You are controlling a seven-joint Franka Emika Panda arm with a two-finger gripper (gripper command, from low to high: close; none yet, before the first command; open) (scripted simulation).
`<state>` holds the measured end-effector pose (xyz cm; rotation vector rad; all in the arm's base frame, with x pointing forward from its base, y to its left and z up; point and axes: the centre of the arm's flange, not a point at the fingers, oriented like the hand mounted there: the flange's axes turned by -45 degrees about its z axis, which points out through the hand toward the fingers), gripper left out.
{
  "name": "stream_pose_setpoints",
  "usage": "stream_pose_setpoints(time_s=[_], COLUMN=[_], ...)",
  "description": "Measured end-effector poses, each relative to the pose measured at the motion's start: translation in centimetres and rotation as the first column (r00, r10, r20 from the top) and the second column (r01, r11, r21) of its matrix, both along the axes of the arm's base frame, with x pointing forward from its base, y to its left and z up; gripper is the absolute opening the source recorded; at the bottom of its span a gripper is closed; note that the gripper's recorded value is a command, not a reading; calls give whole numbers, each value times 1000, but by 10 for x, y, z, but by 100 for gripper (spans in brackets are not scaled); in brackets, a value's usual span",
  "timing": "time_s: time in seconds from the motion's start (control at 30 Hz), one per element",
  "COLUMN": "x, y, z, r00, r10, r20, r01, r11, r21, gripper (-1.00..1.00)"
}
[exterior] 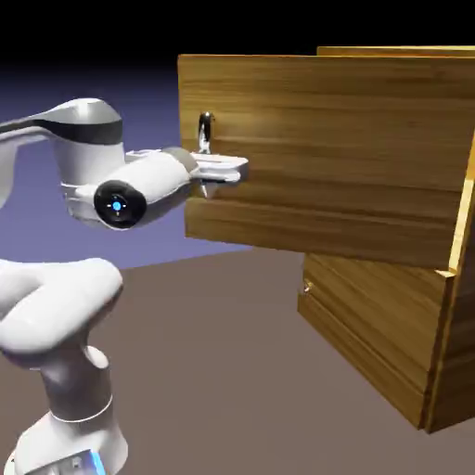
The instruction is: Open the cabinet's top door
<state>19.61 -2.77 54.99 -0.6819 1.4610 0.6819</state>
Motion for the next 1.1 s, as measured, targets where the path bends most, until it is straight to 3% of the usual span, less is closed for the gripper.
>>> stream_pose_setpoints(time_s=[0.57,1.1], x=[-32,-16], y=[-153,-292], z=[0,0], r00=[943,803], r10=[332,596], r20=[0,1], r01=[-332,-596], r11=[943,803], r21=[0,0], gripper=[-100,-100])
